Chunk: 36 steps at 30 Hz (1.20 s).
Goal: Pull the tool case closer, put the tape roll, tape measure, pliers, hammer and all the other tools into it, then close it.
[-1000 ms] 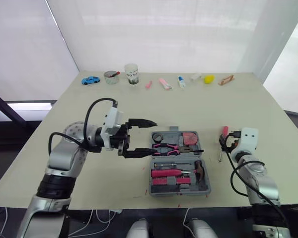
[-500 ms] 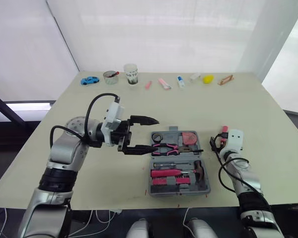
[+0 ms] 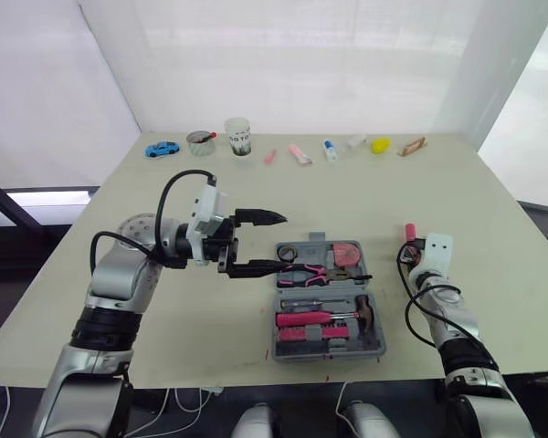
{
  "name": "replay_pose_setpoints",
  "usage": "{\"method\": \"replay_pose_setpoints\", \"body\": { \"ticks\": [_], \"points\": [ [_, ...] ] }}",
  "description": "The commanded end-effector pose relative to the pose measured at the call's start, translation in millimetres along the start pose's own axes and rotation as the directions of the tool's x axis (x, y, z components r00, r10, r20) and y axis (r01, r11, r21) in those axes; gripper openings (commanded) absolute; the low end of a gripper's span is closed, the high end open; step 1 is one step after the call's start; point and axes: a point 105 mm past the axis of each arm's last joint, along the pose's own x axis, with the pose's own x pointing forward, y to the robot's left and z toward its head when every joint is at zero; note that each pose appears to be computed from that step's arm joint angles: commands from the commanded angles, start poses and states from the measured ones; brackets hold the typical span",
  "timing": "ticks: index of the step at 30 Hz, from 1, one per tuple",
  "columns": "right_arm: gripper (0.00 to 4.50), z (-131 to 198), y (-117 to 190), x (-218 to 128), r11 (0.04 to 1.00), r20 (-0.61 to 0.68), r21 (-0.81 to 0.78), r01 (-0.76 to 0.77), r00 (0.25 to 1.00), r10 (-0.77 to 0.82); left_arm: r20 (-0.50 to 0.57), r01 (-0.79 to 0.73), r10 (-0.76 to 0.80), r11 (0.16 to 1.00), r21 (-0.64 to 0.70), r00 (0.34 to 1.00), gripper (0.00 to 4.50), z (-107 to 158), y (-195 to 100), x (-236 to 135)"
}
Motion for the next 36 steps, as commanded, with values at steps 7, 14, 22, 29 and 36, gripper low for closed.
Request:
{"method": "replay_pose_setpoints", "body": {
  "ticks": [7,14,22,29,36],
  "points": [
    [0.39,17,-25,-27,0.99,0.041,-0.138,-0.037,0.998,0.043,-0.009,0.017,-0.017,0.999,0.041,1.0,4.5,3,-4,-4],
    [0.39,46,-32,-60,0.928,0.032,-0.298,-0.226,0.969,0.246,-0.001,0.055,-0.055,0.998,0.044,0.999,4.5,4,-6,-2],
    [0.39,64,-29,-98,0.739,-0.163,-0.455,-0.497,0.862,0.479,-0.015,0.073,-0.072,0.995,0.067,0.997,4.5,-2,-7,-2],
    [0.39,61,5,-134,0.479,-0.32,-0.523,-0.705,0.684,0.656,-0.035,0.123,-0.121,0.99,0.065,0.992,4.5,-10,-15,-7],
    [0.39,37,53,-178,0.184,-0.537,-0.407,-0.895,0.397,0.744,-0.097,0.159,-0.156,0.987,0.02,0.983,4.5,-20,-28,-30]
  ]
}}
